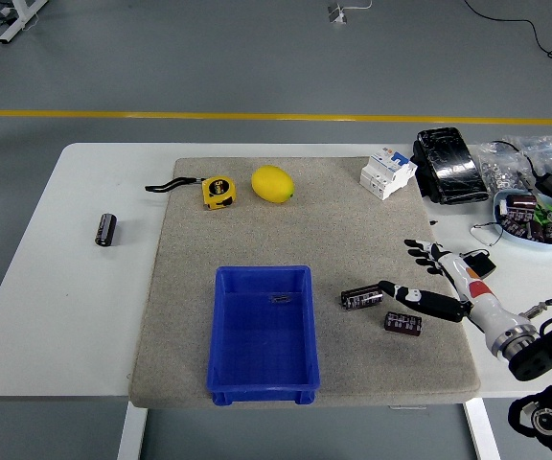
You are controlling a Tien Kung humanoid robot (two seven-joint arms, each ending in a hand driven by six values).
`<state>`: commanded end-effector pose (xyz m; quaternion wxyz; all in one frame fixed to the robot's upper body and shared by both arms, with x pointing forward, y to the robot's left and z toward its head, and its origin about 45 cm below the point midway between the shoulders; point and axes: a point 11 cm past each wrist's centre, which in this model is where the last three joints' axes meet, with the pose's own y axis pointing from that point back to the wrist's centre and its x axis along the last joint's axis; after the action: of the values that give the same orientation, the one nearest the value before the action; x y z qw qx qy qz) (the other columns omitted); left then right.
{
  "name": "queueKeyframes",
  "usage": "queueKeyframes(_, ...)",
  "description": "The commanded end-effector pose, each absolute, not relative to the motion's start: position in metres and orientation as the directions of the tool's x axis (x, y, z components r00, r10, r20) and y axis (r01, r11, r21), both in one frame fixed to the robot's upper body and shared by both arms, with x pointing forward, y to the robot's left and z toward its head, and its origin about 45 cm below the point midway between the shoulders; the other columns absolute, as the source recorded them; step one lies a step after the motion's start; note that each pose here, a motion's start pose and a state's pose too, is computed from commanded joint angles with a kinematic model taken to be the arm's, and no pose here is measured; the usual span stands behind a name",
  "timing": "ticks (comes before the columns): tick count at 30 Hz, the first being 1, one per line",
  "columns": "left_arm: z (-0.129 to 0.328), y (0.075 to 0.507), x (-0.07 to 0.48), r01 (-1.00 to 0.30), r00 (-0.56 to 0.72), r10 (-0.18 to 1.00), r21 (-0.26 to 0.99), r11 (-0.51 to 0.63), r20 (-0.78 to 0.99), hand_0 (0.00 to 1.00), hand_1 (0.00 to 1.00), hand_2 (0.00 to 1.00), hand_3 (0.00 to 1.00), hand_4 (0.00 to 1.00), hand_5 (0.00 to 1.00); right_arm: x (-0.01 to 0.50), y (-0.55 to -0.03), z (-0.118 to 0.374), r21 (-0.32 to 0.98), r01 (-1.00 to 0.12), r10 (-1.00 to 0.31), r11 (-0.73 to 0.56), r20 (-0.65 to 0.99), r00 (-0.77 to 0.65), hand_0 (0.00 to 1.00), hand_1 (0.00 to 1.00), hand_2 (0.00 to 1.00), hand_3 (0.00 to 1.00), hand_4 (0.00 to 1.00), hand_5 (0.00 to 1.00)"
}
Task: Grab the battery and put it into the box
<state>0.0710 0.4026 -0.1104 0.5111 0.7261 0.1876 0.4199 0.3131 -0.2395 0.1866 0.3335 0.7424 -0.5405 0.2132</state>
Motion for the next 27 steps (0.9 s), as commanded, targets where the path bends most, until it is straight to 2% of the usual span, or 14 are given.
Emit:
queueKeyframes(2, -0.110, 0.403, 0.071, -0.157, 0.576, 0.702, 0.900, -0.408, 0.419, 0.714, 0.686, 0.725, 0.633, 0.652, 0.662, 0.313, -0.239, 0.186, 0.262, -0.945, -0.626, -0.193, 0.709, 0.325, 0.810, 0.760, 0.793, 0.830, 0.998, 0.508)
queueKeyframes(3, -0.110, 0.403, 0.071, -0.157, 0.576, 0.702, 0.899, -0.408, 0.419, 0.714, 0.685, 0.725, 0.633, 0.652, 0.662, 0.313, -0.238, 0.186, 0.261, -0.946, -0.596, -0.193, 0.735, 0.324, 0.784, 0.697, 0.721, 0.806, 0.998, 0.453)
queueKeyframes(8, -0.110, 0.404, 0.071, -0.157, 0.576, 0.702, 0.899, -0.409, 0.420, 0.714, 0.685, 0.725, 0.633, 0.652, 0.662, 0.317, -0.239, 0.190, 0.222, -0.960, -0.424, -0.172, 0.863, 0.275, 0.784, 0.697, 0.721, 0.806, 0.998, 0.453)
queueKeyframes(9, -0.110, 0.404, 0.071, -0.157, 0.576, 0.702, 0.899, -0.409, 0.420, 0.714, 0.684, 0.725, 0.632, 0.652, 0.662, 0.318, -0.239, 0.190, 0.216, -0.962, -0.388, -0.170, 0.882, 0.267, 0.602, 0.630, 0.671, 0.780, 0.998, 0.434)
queueKeyframes(12, -0.110, 0.404, 0.071, -0.157, 0.575, 0.702, 0.898, -0.410, 0.421, 0.714, 0.684, 0.725, 0.632, 0.652, 0.662, 0.317, -0.238, 0.192, 0.194, -0.967, -0.271, -0.166, 0.934, 0.234, 0.602, 0.630, 0.671, 0.780, 0.998, 0.434)
queueKeyframes(14, -0.110, 0.404, 0.071, -0.157, 0.575, 0.702, 0.898, -0.410, 0.421, 0.714, 0.684, 0.725, 0.632, 0.652, 0.662, 0.317, -0.238, 0.189, 0.204, -0.965, -0.264, -0.167, 0.933, 0.243, 0.602, 0.630, 0.671, 0.780, 0.998, 0.434)
queueKeyframes(15, -0.110, 0.404, 0.072, -0.157, 0.575, 0.701, 0.898, -0.410, 0.421, 0.715, 0.685, 0.725, 0.632, 0.652, 0.662, 0.316, -0.238, 0.188, 0.210, -0.963, -0.260, -0.167, 0.933, 0.249, 0.401, 0.565, 0.651, 0.761, 0.998, 0.435)
queueKeyframes(20, -0.110, 0.405, 0.072, -0.157, 0.576, 0.700, 0.897, -0.412, 0.422, 0.715, 0.685, 0.725, 0.632, 0.652, 0.662, 0.316, -0.240, 0.181, 0.229, -0.959, -0.245, -0.165, 0.933, 0.265, 0.401, 0.565, 0.651, 0.761, 0.998, 0.435)
queueKeyframes(21, -0.109, 0.405, 0.072, -0.157, 0.575, 0.700, 0.897, -0.413, 0.423, 0.714, 0.684, 0.726, 0.631, 0.652, 0.662, 0.316, -0.241, 0.180, 0.229, -0.959, -0.244, -0.164, 0.933, 0.265, 0.273, 0.402, 0.610, 0.746, 0.998, 0.396)
queueKeyframes(26, -0.109, 0.406, 0.073, -0.158, 0.576, 0.699, 0.896, -0.415, 0.425, 0.714, 0.684, 0.726, 0.631, 0.652, 0.662, 0.316, -0.242, 0.177, 0.238, -0.957, -0.235, -0.164, 0.933, 0.272, 0.273, 0.402, 0.610, 0.746, 0.998, 0.396)
queueKeyframes(27, -0.109, 0.406, 0.072, -0.157, 0.575, 0.699, 0.896, -0.415, 0.424, 0.714, 0.685, 0.725, 0.630, 0.652, 0.662, 0.316, -0.242, 0.176, 0.240, -0.957, -0.233, -0.165, 0.933, 0.275, 0.239, 0.384, 0.605, 0.737, 0.998, 0.390)
